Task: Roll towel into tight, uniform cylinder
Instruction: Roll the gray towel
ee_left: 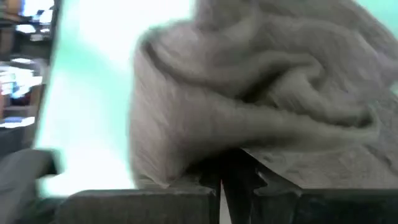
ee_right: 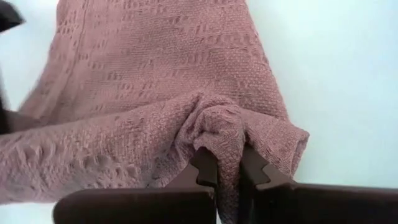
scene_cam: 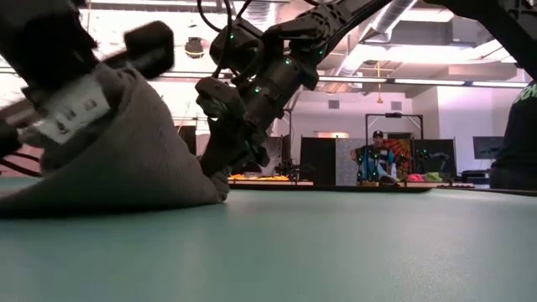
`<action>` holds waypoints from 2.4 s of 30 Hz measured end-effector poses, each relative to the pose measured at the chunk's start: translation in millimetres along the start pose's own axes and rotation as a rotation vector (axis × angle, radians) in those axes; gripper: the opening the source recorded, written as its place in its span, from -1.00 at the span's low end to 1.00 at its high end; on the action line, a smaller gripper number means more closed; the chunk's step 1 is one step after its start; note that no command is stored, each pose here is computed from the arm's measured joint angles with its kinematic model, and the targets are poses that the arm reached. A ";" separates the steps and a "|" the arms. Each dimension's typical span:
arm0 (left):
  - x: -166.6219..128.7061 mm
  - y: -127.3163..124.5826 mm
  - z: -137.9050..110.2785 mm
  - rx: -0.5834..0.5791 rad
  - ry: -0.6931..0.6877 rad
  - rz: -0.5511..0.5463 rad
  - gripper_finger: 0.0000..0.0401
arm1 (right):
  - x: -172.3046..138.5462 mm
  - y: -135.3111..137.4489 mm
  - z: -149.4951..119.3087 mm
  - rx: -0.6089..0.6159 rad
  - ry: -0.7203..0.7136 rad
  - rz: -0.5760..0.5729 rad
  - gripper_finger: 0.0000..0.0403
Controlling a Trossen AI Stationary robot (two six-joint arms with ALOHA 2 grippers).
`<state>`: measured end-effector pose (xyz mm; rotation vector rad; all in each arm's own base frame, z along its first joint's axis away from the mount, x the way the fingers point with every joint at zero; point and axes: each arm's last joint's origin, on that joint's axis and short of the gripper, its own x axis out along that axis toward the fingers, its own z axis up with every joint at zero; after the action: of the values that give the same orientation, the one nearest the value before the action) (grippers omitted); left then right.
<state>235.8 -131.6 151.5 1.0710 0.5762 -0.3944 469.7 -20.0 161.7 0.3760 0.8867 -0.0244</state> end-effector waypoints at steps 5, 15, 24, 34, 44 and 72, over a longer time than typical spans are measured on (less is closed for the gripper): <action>-17.6 0.8 11.4 -0.030 0.009 0.025 -1.00 | -0.1 -0.7 -0.1 0.002 0.002 -0.001 -0.84; -52.3 -1.9 28.4 0.136 0.017 0.184 -1.00 | 0.0 -0.5 -1.1 0.011 0.013 0.004 -0.84; -64.6 23.5 36.6 0.010 -0.159 0.276 -1.00 | 0.2 0.2 -1.1 0.010 0.011 0.009 -0.84; -33.0 11.0 1.8 -0.103 -0.030 0.146 -1.00 | 0.7 2.5 -3.4 0.007 0.027 0.011 -0.84; -22.1 -7.5 -0.7 -0.294 0.027 0.057 -1.00 | 0.9 2.1 -4.2 0.007 0.035 0.011 -0.84; -8.1 -69.3 0.8 -0.277 0.135 -0.181 -1.00 | -55.1 14.8 39.5 -0.444 -0.279 0.030 -0.41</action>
<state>190.5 -162.1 108.1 0.7852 0.8268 -0.3883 466.9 -26.6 230.8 -0.0306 0.5879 0.1434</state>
